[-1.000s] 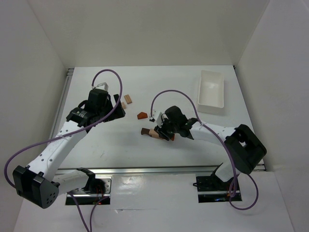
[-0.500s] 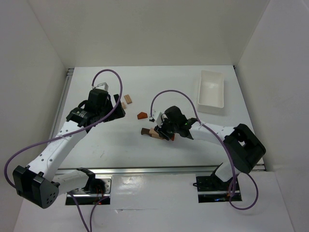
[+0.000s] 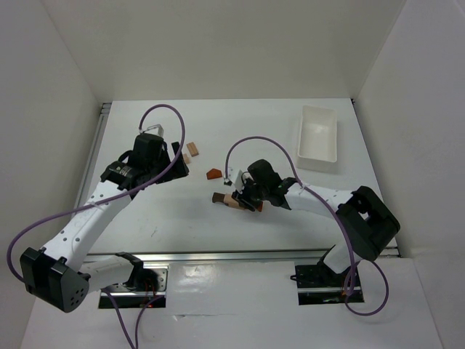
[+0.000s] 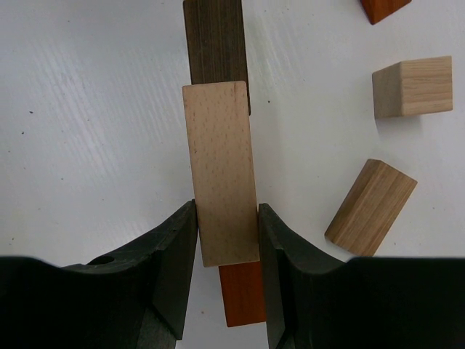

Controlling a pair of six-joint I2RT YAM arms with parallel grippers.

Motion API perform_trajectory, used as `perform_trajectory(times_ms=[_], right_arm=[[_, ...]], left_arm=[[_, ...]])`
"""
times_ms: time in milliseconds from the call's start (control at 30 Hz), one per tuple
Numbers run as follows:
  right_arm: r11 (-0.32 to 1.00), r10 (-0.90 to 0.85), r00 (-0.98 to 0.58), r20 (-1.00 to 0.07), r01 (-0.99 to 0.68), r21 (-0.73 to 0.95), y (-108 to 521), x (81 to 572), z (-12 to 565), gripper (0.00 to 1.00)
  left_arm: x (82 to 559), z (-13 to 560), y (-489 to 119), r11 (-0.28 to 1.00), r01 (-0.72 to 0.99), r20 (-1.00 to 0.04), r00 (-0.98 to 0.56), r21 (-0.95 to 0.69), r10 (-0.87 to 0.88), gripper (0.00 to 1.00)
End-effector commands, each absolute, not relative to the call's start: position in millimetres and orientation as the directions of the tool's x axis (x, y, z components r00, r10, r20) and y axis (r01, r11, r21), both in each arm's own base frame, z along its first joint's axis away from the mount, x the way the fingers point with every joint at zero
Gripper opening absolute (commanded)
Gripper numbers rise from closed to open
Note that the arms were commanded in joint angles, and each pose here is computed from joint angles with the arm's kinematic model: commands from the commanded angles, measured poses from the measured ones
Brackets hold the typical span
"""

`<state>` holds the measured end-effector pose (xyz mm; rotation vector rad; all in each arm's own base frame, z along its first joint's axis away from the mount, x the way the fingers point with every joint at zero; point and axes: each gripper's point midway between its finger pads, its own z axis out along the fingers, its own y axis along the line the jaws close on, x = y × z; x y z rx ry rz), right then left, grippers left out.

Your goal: Build the wood block tower

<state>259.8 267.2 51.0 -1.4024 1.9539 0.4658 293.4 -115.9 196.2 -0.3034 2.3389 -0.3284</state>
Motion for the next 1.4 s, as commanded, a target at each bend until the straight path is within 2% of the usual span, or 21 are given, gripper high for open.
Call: perform_trajectory(times_ms=[0,1367], right_arm=[[0.314,-0.656,-0.119,-0.745,-0.941,-0.126,278.4,266.0,68.6,0.39],[0.331,-0.664,-0.143,-0.734,-0.936,-0.117,276.7,275.6,66.3,0.44]], left_arm=[[295.4,196.3,-117.2,0.946,-0.094,-0.661,-0.694,-0.309,-0.285,1.0],[297.5,197.3,-118.0,0.946,-0.094,-0.661,-0.694,-0.309,-0.285,1.0]])
